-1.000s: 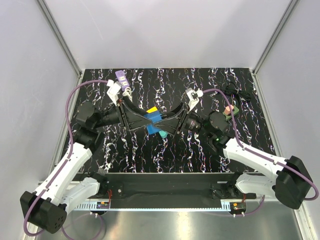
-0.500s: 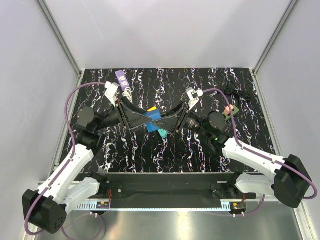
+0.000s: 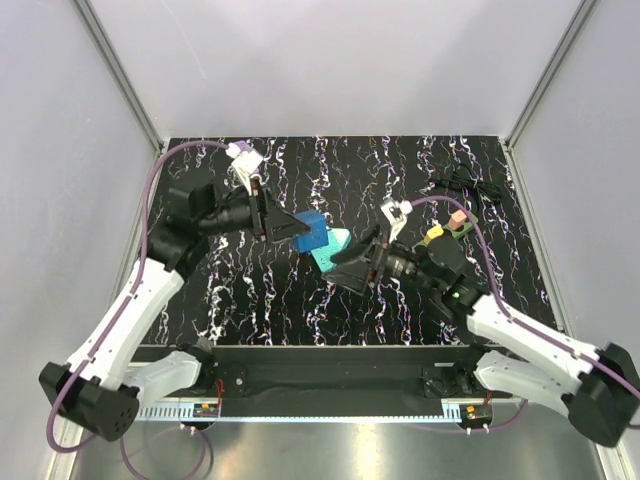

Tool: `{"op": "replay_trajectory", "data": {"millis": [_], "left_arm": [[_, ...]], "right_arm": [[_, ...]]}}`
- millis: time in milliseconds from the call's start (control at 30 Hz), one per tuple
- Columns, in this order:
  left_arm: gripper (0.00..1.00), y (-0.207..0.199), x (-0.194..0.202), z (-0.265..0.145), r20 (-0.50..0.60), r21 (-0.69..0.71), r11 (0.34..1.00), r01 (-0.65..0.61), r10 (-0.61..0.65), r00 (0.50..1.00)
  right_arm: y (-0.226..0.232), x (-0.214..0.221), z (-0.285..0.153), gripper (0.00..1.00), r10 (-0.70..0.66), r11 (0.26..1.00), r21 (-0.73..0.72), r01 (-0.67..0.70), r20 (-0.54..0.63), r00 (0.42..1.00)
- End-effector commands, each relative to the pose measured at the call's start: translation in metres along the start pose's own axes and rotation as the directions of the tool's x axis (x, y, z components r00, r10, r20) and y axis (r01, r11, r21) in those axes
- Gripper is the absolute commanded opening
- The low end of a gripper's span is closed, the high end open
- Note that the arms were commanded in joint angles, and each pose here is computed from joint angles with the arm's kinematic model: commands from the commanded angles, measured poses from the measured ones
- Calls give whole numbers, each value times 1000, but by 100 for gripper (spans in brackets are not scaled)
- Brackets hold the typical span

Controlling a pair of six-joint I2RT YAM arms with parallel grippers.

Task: Insert the plug

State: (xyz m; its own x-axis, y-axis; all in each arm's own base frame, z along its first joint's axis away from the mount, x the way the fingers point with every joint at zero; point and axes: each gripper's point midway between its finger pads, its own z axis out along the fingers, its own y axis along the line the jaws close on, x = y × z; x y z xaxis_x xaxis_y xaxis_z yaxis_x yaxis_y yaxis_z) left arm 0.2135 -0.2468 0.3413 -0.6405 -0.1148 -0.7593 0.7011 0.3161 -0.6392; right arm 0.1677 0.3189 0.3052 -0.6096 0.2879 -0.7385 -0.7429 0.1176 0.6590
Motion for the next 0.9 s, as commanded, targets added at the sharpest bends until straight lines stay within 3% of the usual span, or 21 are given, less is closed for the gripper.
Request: {"op": "replay_trajectory", "data": {"millis": [0, 167, 333, 467, 633, 867], "left_arm": [[0, 46, 11, -7, -117, -219, 970, -104, 79, 990], [0, 96, 19, 5, -315, -412, 886, -213, 81, 946], [0, 108, 33, 26, -542, -366, 827, -428, 184, 820], [0, 117, 32, 40, -613, -325, 773, -545, 267, 743], [0, 132, 59, 60, -679, -258, 810, -526, 235, 695], [0, 157, 67, 81, -709, -252, 810, -529, 218, 671]], "right_arm": [[3, 15, -28, 100, -49, 998, 37, 52, -72, 996], [-27, 1, -52, 100, -116, 957, 258, 130, -68, 991], [-69, -13, -70, 100, -65, 893, 439, 98, -89, 994], [-106, -22, -73, 100, 61, 871, 492, -14, -81, 995], [-143, -47, -79, 97, 136, 843, 529, -97, -37, 990], [-208, -55, -57, 74, 303, 802, 541, -254, -1, 953]]}}
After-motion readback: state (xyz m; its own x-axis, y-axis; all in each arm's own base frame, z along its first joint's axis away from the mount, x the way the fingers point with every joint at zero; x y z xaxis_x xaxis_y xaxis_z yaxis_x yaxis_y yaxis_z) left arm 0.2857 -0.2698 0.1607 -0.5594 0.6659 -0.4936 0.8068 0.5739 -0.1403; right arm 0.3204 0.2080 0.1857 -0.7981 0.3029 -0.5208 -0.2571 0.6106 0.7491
